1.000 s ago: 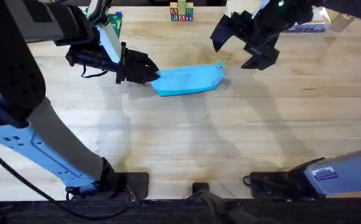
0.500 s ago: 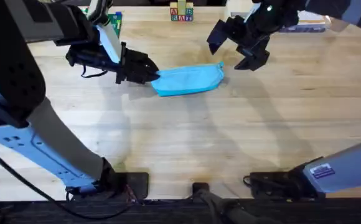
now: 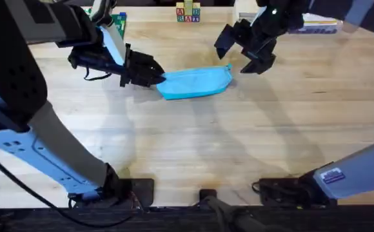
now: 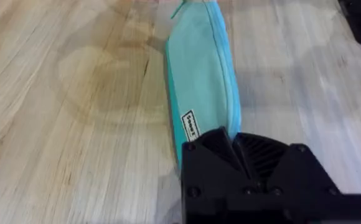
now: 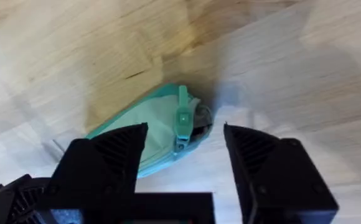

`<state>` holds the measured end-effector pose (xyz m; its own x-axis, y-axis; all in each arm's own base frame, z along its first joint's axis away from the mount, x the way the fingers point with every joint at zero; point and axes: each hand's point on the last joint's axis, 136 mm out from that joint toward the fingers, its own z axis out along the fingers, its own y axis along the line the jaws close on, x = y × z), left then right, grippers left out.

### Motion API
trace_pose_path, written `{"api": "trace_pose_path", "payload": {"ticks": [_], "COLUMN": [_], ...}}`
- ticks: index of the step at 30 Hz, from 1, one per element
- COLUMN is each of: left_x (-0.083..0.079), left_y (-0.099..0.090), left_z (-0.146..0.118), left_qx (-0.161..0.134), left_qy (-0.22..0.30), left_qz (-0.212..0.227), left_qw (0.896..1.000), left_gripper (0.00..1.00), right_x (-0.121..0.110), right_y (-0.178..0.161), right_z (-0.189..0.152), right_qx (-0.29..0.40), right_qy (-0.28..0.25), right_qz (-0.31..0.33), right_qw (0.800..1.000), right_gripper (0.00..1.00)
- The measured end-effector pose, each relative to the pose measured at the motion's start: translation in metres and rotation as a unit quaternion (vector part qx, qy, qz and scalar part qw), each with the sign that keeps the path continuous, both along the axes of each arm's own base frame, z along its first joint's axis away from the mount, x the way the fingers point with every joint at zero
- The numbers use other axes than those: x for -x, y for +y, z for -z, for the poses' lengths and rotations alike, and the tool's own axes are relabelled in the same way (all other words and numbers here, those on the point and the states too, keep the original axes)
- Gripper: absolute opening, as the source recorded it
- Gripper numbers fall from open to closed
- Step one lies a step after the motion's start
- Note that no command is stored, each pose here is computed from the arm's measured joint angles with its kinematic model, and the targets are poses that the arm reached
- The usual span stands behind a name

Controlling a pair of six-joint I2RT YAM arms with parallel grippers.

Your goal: Unzip the bag, pick up the pens from the table one at a time and place them inside, then zip the bag closed.

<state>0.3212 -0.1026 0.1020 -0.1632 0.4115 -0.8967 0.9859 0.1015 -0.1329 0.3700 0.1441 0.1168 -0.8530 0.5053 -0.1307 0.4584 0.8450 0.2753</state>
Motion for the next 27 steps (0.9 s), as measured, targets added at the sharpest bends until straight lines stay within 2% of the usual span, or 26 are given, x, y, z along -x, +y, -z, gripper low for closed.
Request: {"api": "trace_pose_path", "payload": {"ticks": [12,27], "left_x": [0.0000,0.0000], "left_y": [0.0000,0.0000], "left_z": [0.0000,0.0000], "left_qx": [0.000,0.000], "left_qy": [0.000,0.000], "left_qz": [0.000,0.000], "left_qw": [1.000,1.000], "left_gripper": [0.042,0.042], "right_x": [0.0003,0.0031], "right_y": [0.0005,0.0079], "right_z": [0.0008,0.0101], "right_qx": [-0.002,0.000], "right_qy": [0.002,0.015], "right_qz": [0.003,0.002], "right_qw": [1.000,1.000], "right_gripper": [0.549,0.492]}}
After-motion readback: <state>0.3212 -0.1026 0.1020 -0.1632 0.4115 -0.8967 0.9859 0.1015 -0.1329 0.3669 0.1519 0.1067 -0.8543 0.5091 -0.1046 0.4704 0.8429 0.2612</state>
